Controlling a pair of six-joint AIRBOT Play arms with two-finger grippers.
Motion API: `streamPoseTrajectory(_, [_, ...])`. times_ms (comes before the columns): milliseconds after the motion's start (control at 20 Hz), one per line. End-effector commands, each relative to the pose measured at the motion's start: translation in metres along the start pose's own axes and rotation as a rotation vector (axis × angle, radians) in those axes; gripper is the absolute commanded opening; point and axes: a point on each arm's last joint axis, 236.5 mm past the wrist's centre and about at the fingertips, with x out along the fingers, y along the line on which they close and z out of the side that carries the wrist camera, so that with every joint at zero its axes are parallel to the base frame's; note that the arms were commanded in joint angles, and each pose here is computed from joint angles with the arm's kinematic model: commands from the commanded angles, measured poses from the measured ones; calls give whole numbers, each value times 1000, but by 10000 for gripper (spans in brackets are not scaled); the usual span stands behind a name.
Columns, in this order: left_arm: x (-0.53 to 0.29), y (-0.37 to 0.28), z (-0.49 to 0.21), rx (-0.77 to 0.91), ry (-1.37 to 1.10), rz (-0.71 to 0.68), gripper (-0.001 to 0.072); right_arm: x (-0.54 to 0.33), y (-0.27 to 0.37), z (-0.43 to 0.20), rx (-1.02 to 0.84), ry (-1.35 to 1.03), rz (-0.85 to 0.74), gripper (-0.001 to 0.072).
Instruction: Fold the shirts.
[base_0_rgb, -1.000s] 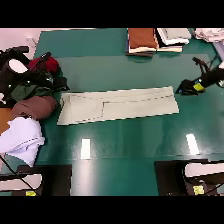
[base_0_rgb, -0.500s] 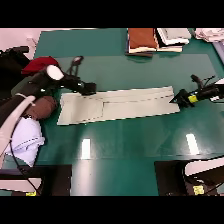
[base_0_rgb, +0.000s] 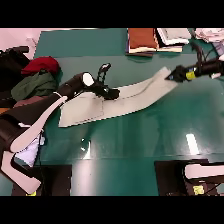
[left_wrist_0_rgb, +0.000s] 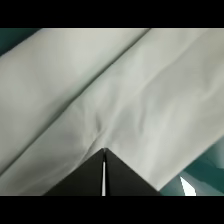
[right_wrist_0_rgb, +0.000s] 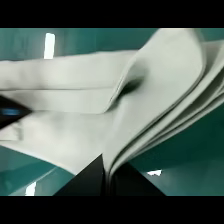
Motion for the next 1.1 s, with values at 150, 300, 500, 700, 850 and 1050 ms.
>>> streamPoseTrajectory(150, [21, 0, -4, -19, 21, -11, 21, -26, 155, 25, -296, -82, 103, 16])
streamPoseTrajectory(300, [21, 0, -4, -20, 20, -12, 21, -18, 197, 19, -375, -78, 145, 16])
streamPoseTrajectory(500, [12, 6, 0, -13, 26, -2, 21, -2, 230, 5, -414, -55, 191, 16])
streamPoseTrajectory(700, [-69, 38, 43, 17, -69, 77, 20, 18, 272, -11, -477, -45, 248, 15])
streamPoseTrajectory(850, [-187, 69, 84, 41, -252, 193, 21, 64, 327, -39, -541, -21, 328, 16])
streamPoseTrajectory(1050, [-347, 92, 100, 61, -519, 374, 21, 158, 418, -85, -672, -54, 443, 90])
